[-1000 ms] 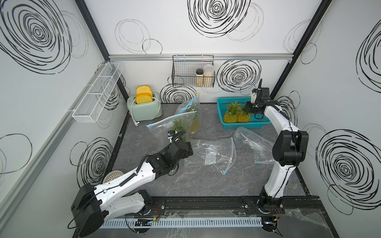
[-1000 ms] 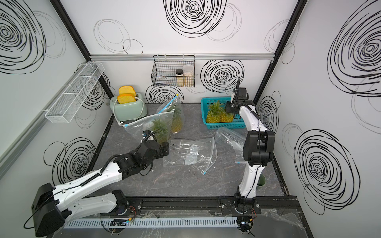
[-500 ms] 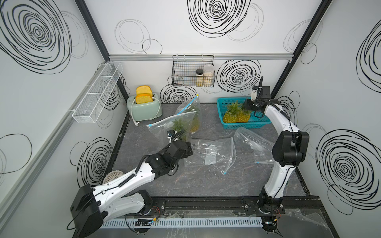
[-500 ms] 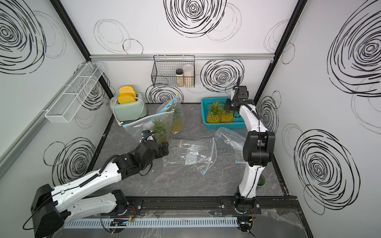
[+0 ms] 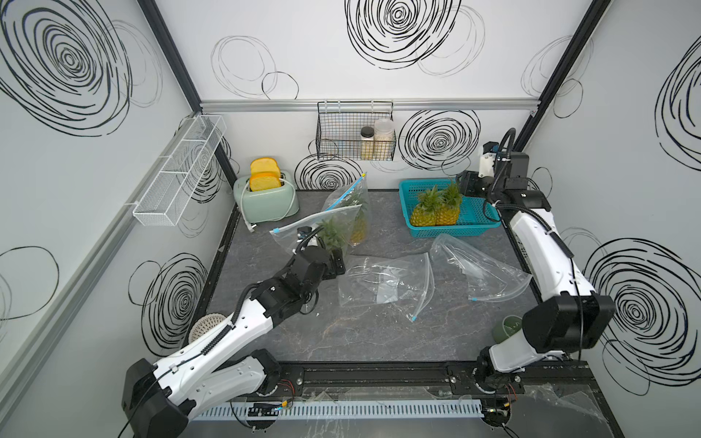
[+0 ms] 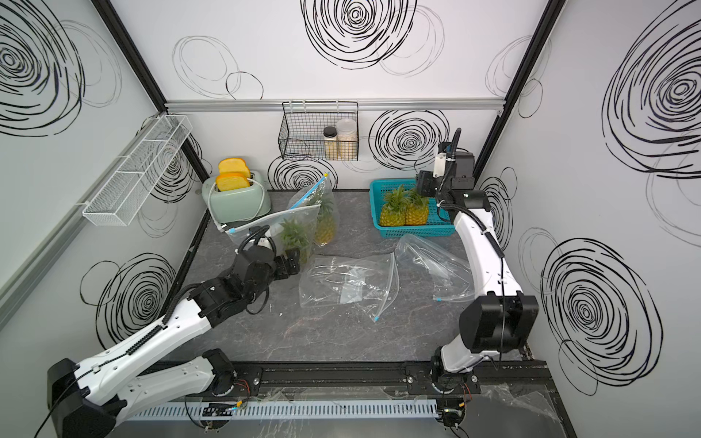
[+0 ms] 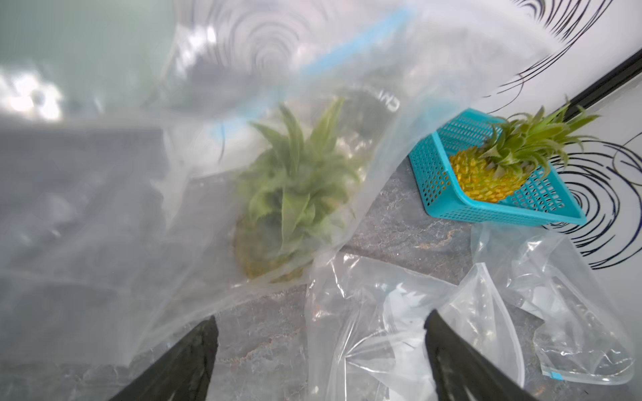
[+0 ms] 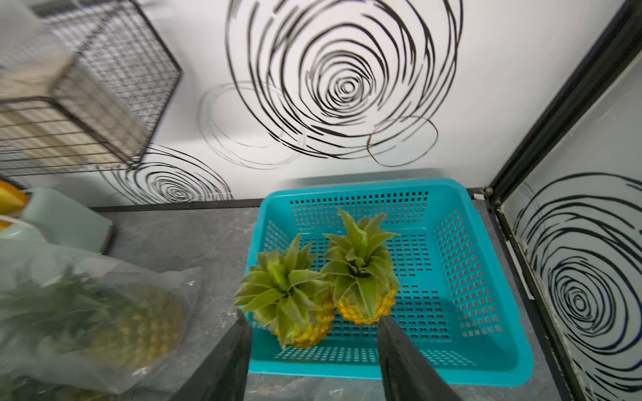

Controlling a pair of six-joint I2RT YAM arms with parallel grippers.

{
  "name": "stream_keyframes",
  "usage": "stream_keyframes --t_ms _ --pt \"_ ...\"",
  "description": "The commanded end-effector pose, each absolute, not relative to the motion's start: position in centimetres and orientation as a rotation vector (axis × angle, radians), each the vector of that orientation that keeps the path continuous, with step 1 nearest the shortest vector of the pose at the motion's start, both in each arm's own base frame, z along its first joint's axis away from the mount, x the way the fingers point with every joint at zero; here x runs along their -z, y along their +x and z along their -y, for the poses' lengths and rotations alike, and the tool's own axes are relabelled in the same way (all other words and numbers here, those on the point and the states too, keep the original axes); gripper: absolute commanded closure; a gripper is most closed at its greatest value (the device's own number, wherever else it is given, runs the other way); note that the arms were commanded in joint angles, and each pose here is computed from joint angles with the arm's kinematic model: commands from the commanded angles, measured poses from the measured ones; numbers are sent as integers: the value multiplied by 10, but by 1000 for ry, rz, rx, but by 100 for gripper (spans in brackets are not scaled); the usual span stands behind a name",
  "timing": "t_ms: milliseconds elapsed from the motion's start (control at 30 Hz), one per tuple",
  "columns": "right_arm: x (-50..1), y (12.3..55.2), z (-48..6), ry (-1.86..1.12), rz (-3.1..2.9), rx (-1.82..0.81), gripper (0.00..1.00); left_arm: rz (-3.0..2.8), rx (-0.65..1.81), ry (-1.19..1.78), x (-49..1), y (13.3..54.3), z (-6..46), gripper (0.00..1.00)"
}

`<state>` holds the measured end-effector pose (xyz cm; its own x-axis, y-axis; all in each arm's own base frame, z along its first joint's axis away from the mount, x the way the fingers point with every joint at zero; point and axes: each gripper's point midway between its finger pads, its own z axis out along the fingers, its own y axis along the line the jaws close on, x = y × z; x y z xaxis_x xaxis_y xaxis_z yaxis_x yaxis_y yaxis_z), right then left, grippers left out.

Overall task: Open the zip-top bag and take out the pineapple
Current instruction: Place the pineapple in the basket, then pick up the zipper food storage bag at the center of the board.

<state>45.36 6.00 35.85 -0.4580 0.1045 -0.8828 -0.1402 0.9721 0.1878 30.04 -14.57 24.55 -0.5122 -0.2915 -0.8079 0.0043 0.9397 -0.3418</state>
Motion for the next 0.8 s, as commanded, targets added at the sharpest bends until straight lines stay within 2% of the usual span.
stream_keyframes --t_ms 0,133,300,467,767 --pt "-339 418 -102 -150 -2099 -366 38 -2024 389 -27 -290 313 149 4" --pt "-313 373 -142 -239 -2162 -488 35 -2043 367 170 -313 324 158 4" --pt "-279 332 -165 -305 -2243 -517 29 -2038 254 343 -337 332 162 4" --pt "-254 313 -170 -312 -2301 -529 29 -2013 217 479 -355 334 170 4" --pt "-217 292 -172 -334 -2390 -522 28 -2132 47 616 -334 352 163 3"
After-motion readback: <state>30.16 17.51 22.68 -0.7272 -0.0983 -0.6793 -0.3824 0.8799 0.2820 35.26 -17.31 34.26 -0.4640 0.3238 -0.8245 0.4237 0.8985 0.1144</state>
